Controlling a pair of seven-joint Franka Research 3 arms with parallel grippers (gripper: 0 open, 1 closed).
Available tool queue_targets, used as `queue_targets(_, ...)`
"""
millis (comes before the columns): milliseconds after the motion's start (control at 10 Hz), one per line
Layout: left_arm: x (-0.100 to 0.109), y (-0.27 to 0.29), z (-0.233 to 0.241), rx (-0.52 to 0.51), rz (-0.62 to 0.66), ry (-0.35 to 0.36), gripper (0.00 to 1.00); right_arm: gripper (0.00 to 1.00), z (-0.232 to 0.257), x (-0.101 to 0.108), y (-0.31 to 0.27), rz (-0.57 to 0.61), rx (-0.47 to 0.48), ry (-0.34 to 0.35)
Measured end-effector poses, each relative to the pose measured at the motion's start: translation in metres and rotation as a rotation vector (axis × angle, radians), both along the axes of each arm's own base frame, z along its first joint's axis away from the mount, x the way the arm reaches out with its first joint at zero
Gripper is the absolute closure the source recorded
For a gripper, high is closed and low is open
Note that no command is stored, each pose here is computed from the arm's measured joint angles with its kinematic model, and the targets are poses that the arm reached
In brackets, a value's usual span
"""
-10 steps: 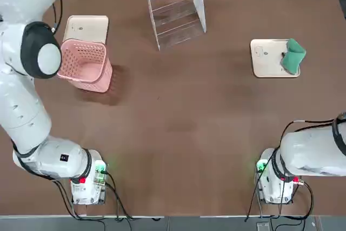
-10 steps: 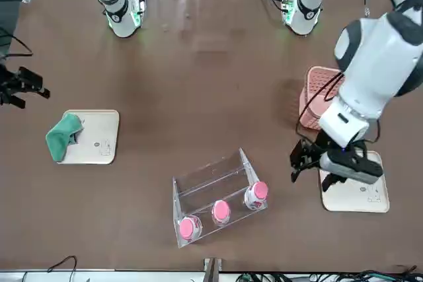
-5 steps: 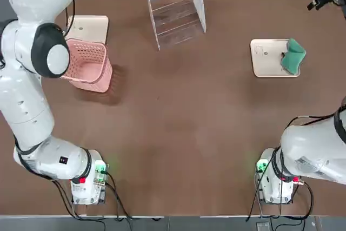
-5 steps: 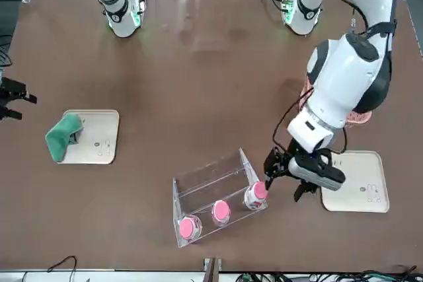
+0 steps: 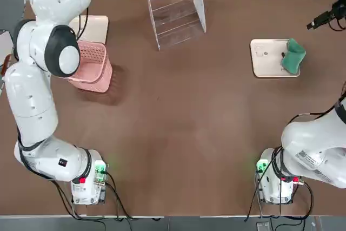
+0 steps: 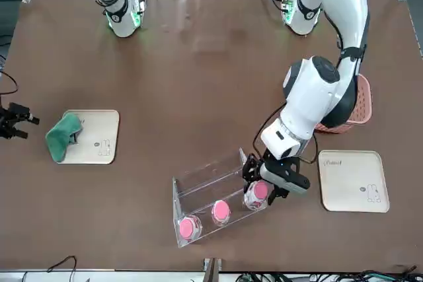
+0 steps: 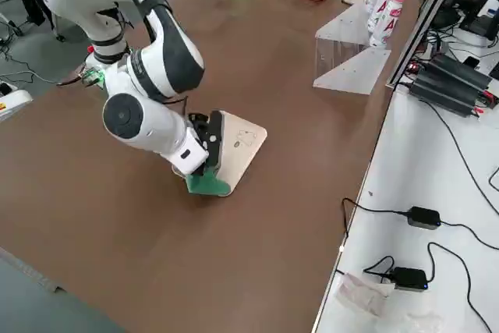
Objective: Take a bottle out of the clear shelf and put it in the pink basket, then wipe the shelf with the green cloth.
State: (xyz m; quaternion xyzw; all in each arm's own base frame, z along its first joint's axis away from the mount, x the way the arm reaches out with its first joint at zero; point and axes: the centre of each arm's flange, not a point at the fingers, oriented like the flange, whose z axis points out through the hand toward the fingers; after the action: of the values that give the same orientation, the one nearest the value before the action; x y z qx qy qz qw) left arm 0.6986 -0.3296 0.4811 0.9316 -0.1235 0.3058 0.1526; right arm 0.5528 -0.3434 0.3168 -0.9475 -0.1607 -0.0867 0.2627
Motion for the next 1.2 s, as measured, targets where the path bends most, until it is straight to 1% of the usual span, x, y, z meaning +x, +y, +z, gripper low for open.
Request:
queue_targets(100, 0.001, 0.002, 0.003, -0.001, 0.002, -0.006, 0.35, 0.0, -0.017, -0.001, -0.009, -0.017, 0.018, 0.0)
queue_targets(200, 0.003, 0.005, 0.006, -0.001, 0.006, -0.012, 0.36, 0.0, -0.033, -0.001, -0.017, -0.04, 0.031, 0.001)
queue_targets(500, 0.006, 0.011, 0.011, 0.003, 0.014, -0.026, 0.31, 0.0, -0.076, -0.007, -0.032, -0.102, 0.07, 0.016)
queue_targets(600, 0.006, 0.01, 0.016, 0.018, 0.006, -0.044, 0.3, 0.0, -0.089, -0.01, -0.039, -0.118, 0.077, 0.024)
queue_targets(700, 0.003, 0.009, 0.027, 0.046, -0.005, -0.075, 0.24, 0.0, -0.098, -0.012, -0.049, -0.134, 0.08, 0.025)
queue_targets(800, 0.0, 0.008, 0.036, 0.06, -0.003, -0.092, 0.16, 0.0, -0.104, -0.013, -0.058, -0.146, 0.083, 0.024)
queue_targets(900, -0.002, 0.005, 0.04, 0.077, -0.006, -0.104, 0.11, 0.0, -0.108, -0.013, -0.063, -0.154, 0.094, 0.024)
queue_targets(1000, -0.007, -0.003, 0.038, 0.117, -0.021, -0.123, 0.09, 0.0, -0.113, -0.013, -0.063, -0.17, 0.125, 0.027)
queue_targets(1100, -0.012, -0.015, 0.036, 0.16, -0.026, -0.146, 0.03, 0.0, -0.12, -0.015, -0.061, -0.186, 0.162, 0.04)
queue_targets(1200, -0.017, -0.024, 0.035, 0.198, -0.018, -0.173, 0.0, 0.0, -0.129, -0.018, -0.059, -0.201, 0.191, 0.062)
